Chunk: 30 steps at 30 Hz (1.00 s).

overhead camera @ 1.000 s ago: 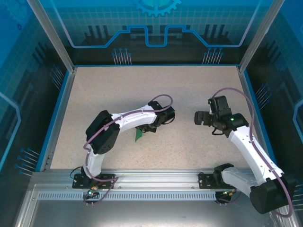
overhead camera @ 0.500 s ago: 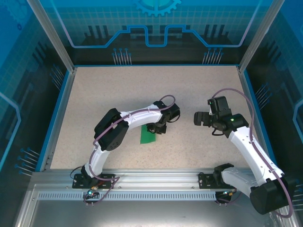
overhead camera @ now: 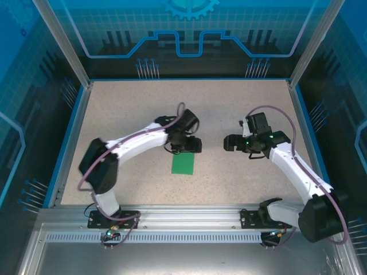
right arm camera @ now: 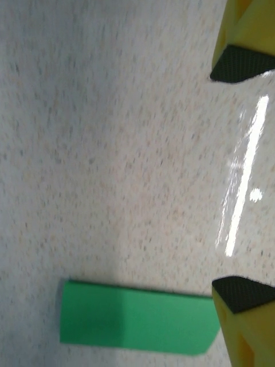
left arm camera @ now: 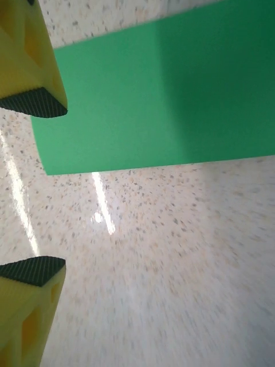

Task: Fold a paper plane with a square sheet of paper (fold left side to right side)
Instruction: Third fold the triangle at the center of the table.

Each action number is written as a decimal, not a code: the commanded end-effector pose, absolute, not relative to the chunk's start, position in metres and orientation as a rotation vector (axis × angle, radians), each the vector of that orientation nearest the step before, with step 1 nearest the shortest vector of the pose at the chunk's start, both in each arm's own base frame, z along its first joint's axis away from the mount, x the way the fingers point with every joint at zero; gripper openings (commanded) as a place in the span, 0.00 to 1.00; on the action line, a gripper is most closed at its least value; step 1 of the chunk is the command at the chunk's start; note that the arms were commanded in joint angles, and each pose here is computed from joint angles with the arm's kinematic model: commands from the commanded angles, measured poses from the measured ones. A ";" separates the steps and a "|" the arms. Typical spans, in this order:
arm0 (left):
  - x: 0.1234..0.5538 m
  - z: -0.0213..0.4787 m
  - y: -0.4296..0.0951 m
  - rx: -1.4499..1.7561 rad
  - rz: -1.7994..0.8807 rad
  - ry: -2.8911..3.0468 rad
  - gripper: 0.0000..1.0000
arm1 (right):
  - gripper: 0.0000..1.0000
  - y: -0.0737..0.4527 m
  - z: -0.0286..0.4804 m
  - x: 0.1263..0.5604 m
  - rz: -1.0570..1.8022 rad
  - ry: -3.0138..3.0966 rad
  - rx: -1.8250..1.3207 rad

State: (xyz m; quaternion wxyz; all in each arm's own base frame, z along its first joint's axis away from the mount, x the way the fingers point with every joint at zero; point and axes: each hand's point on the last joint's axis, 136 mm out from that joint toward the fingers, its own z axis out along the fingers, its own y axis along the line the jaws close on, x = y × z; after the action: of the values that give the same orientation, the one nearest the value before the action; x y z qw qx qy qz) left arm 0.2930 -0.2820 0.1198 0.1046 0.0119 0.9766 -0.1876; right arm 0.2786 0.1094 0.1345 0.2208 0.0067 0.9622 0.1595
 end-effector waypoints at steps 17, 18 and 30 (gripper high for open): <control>0.296 0.075 -0.210 -0.211 -1.073 2.763 0.76 | 0.54 0.282 0.077 0.353 1.100 2.697 -0.070; 0.294 0.071 -0.210 -0.212 -1.075 2.777 0.76 | 0.54 0.288 0.075 0.356 1.136 2.695 -0.063; 0.287 0.047 -0.214 -0.233 -1.108 2.861 0.74 | 0.53 0.295 0.033 0.363 1.008 2.825 -0.058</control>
State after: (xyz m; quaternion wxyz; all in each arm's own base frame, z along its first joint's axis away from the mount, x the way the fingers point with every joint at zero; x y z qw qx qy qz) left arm 0.2929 -0.2116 0.0551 0.0545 -0.0843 0.9318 -0.3487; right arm 0.3660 0.2936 0.0397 0.0814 -0.0135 0.9318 0.3535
